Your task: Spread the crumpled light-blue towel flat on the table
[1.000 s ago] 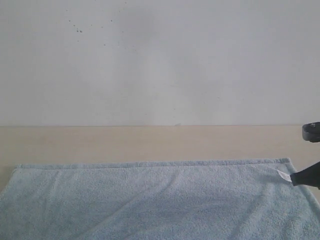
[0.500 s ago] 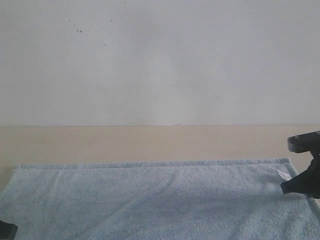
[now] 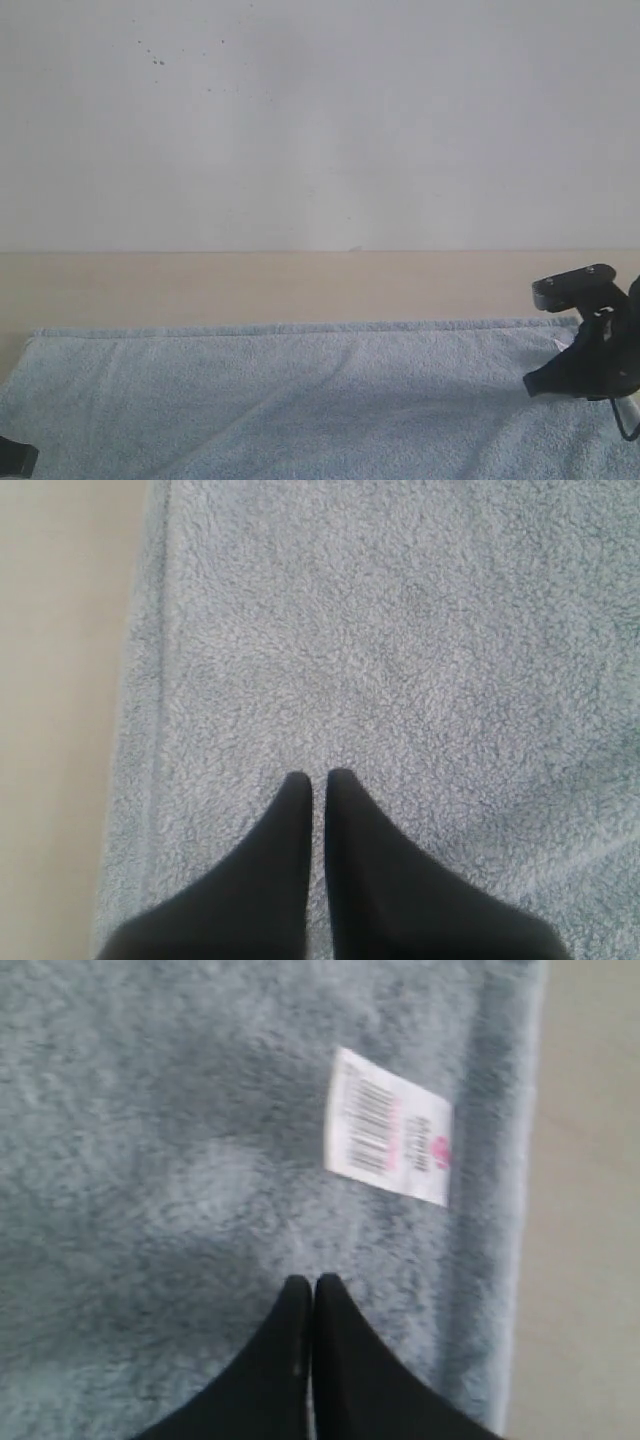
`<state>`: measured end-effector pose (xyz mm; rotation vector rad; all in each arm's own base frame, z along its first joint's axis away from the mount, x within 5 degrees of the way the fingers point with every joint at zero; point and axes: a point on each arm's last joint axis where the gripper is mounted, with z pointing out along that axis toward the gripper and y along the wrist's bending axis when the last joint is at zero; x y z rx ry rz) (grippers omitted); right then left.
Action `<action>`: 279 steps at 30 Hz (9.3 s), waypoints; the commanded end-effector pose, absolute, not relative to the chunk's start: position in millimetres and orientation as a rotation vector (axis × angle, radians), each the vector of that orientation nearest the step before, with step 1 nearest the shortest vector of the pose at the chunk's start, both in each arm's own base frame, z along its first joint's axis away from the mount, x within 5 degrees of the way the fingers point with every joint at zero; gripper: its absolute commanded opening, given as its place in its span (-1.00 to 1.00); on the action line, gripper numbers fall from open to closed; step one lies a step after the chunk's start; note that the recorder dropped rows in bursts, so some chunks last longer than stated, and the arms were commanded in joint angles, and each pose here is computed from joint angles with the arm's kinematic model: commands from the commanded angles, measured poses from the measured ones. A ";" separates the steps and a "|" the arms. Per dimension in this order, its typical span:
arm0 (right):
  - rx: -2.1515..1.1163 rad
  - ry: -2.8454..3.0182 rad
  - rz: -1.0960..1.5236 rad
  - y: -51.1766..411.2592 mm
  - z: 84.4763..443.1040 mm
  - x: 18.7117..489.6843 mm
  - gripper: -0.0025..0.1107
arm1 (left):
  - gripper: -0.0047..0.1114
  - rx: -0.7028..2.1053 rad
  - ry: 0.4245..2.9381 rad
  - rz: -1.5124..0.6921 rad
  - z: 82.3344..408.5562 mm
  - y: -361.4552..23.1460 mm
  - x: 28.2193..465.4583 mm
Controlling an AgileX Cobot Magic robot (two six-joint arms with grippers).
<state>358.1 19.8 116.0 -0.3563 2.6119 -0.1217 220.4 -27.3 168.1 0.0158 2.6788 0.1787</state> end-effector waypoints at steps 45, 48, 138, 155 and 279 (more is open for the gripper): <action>-0.147 2.529 -0.106 -8.9 139.9 362.5 -0.96 | -0.84 0.150 2.476 0.068 175.7 -32.6 249.8; -0.190 2.503 -0.095 3.2 148.9 361.9 -0.96 | -0.72 0.100 2.489 0.086 171.0 -23.9 271.0; -0.365 2.383 -0.047 53.2 193.0 349.5 -0.96 | -0.85 0.068 2.455 0.169 93.1 37.6 433.9; -0.335 2.328 -0.033 52.7 210.5 345.1 -0.96 | -0.85 0.033 2.243 0.227 187.3 51.8 431.9; -0.445 1.643 0.305 24.0 194.1 50.4 -0.96 | -0.85 -0.076 1.291 -0.227 290.3 -8.9 63.4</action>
